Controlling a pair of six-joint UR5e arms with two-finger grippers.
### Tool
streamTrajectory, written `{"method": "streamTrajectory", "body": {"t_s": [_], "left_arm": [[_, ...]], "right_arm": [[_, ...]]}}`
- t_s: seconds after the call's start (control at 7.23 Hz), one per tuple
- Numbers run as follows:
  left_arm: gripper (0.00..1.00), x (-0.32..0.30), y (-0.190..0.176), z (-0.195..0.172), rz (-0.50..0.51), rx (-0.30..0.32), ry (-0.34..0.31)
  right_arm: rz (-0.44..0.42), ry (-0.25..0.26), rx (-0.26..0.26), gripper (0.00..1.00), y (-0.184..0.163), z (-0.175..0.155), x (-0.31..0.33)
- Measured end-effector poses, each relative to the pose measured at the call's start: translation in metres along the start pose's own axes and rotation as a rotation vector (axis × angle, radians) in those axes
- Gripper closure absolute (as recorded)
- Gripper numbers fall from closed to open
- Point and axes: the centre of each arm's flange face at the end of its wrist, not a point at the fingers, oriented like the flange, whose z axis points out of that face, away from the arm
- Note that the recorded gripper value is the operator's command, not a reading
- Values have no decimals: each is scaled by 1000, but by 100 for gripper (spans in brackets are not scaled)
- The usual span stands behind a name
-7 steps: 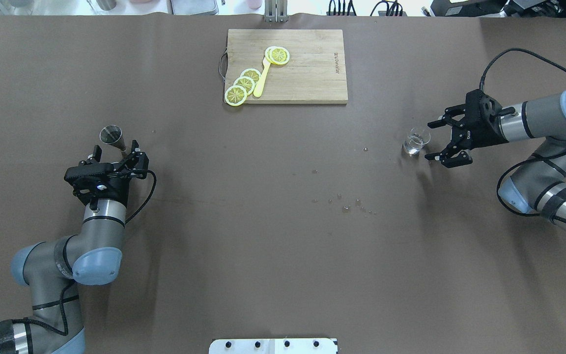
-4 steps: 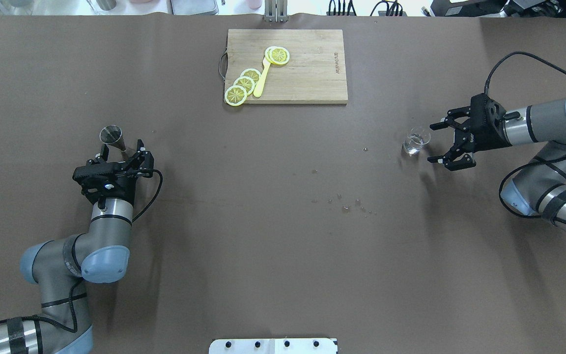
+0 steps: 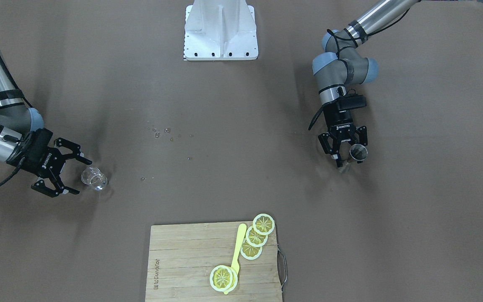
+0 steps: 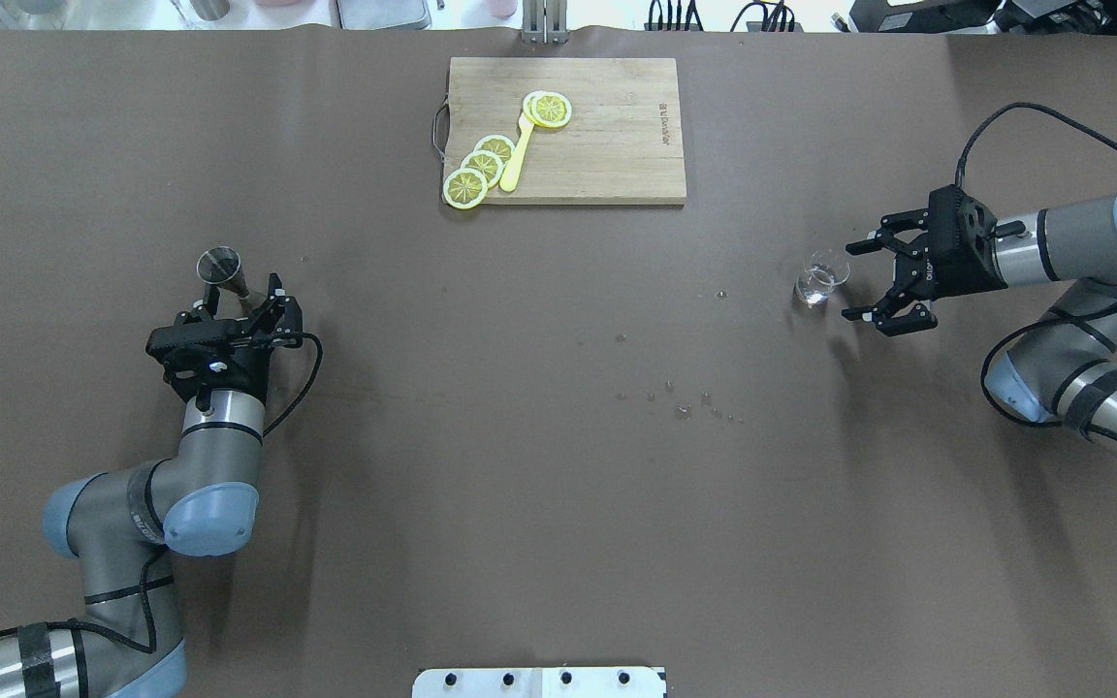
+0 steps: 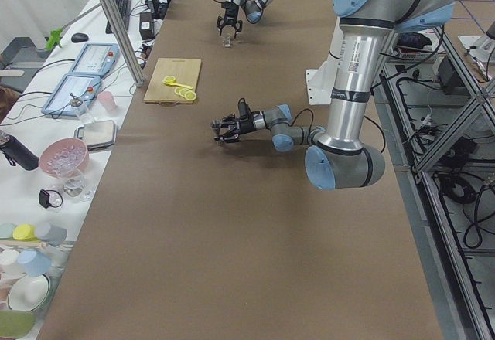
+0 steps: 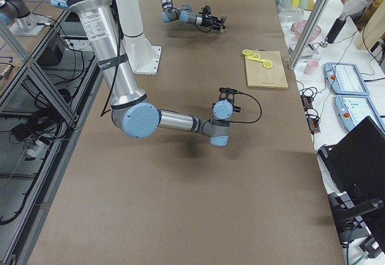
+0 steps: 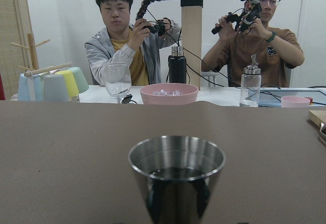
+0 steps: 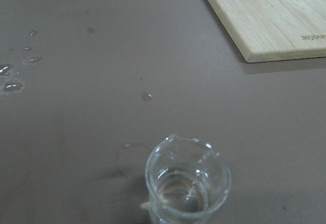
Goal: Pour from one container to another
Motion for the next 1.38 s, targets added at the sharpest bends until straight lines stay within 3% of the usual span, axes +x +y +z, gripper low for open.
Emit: {"method": "streamTrajectory", "body": {"t_s": [0.14,0.41,0.97,1.11,1.38], "left_arm": [[100,0,0,0,-7,0,0],[100,1,-5,0,-13,4,1],[100,11,-74,9,79,30,17],[100,14,-87,10,107,4,35],[100,23,-111,7,202,-49,139]], "right_arm": [[1,-1,2,5,-1,3,2],[5,-2,4,5,-5,8,5],[33,-7,11,7,-11,13,4],[40,-11,11,7,-11,16,2],[51,-19,10,9,-11,21,-3]]}}
